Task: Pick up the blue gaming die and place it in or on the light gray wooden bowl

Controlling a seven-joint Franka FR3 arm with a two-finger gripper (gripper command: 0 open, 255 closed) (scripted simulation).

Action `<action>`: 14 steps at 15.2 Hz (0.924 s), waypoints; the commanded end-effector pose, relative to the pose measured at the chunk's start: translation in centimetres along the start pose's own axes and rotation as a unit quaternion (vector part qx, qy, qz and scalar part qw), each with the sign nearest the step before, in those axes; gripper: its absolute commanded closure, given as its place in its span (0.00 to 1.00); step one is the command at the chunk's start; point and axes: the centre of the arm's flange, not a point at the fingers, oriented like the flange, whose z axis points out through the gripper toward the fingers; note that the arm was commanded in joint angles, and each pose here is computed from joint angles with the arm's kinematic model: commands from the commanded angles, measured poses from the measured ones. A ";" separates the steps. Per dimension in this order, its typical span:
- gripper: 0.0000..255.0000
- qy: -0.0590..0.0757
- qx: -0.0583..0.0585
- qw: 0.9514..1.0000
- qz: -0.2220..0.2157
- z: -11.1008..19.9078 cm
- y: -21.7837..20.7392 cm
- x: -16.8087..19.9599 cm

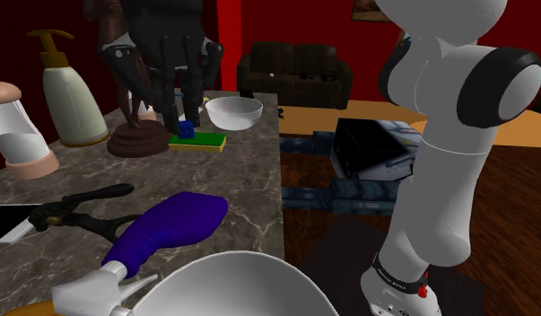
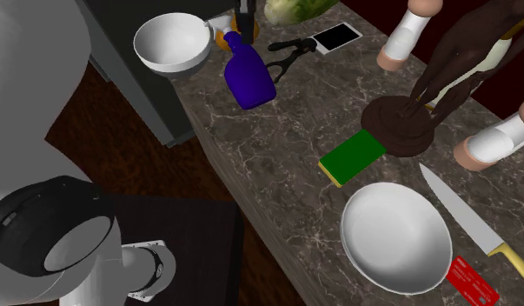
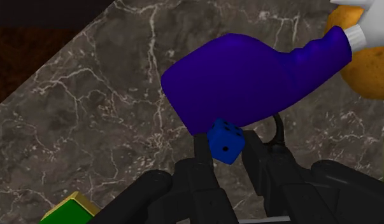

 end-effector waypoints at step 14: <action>1.00 0.000 0.000 1.000 0.001 -1.2 -10.3 -16.7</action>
